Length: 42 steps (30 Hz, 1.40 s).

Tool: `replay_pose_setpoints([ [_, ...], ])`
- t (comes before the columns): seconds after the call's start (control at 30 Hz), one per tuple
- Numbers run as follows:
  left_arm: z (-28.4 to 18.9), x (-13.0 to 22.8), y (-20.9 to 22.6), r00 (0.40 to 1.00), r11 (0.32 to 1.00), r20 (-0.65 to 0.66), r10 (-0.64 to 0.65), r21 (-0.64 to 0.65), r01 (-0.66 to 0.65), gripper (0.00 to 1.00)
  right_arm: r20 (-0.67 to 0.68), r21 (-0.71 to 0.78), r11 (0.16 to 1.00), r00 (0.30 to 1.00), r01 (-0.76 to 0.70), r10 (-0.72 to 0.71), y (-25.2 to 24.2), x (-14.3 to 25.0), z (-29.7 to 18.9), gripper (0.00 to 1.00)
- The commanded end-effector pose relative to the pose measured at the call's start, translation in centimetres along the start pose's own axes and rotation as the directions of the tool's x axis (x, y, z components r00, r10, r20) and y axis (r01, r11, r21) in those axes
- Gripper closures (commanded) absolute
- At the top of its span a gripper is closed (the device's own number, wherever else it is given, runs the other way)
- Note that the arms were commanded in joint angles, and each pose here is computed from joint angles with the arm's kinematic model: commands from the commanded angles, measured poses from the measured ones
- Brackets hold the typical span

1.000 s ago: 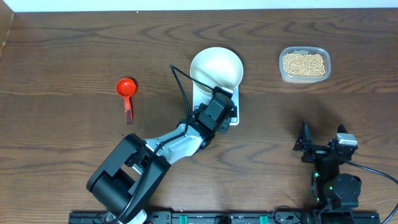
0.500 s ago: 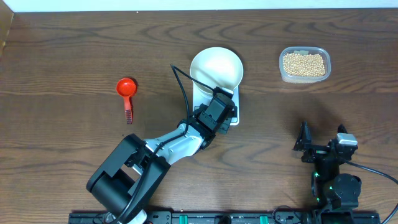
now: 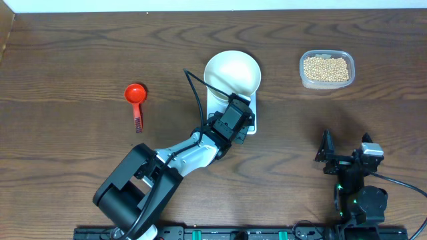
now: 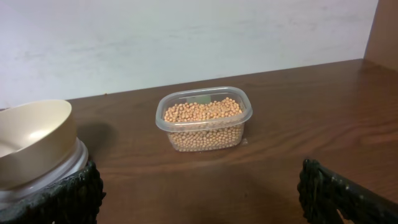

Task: Scoop item into bowl and weigh 50g on scale

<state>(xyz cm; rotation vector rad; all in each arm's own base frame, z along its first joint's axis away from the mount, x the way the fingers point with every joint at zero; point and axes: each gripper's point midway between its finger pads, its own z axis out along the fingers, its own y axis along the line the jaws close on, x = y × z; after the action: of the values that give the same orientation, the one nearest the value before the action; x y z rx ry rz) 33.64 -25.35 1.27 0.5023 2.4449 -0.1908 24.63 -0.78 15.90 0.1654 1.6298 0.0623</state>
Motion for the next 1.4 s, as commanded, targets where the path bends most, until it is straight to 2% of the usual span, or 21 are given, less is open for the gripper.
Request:
replay_pose_setpoints([
  [0.0, 2.4, 7.4, 1.2, 0.978, 0.999, -0.209, -0.001, -0.04, -0.008, 0.93, 0.002, -0.005, 1.0, 1.0, 0.008, -0.008, 0.1, 0.0, 0.0, 0.01],
  [0.37, 3.0, 9.4, 1.7, 0.964, 0.998, -0.267, 0.0, -0.058, -0.016, 0.93, 0.002, -0.005, 1.0, 1.0, 0.008, -0.008, 0.1, 0.0, 0.0, 0.01],
  [0.53, 2.7, 9.9, 3.1, 0.959, 0.99, -0.281, -0.034, -0.141, -0.007, 0.93, 0.002, -0.005, 1.0, 1.0, 0.008, -0.008, 0.1, 0.0, 0.0, 0.01],
  [0.87, 2.4, 10.5, 3.9, 0.953, 0.981, -0.292, -0.079, -0.193, 0.022, 0.93, 0.002, -0.004, 1.0, 1.0, 0.008, -0.008, 0.1, 0.0, 0.0, 0.01],
  [1.37, 2.3, 10.9, 4.0, 0.948, 0.98, -0.307, -0.085, -0.2, 0.023, 0.93, 0.002, -0.005, 1.0, 1.0, 0.008, -0.008, 0.1, 0.0, 0.0, 0.01],
])
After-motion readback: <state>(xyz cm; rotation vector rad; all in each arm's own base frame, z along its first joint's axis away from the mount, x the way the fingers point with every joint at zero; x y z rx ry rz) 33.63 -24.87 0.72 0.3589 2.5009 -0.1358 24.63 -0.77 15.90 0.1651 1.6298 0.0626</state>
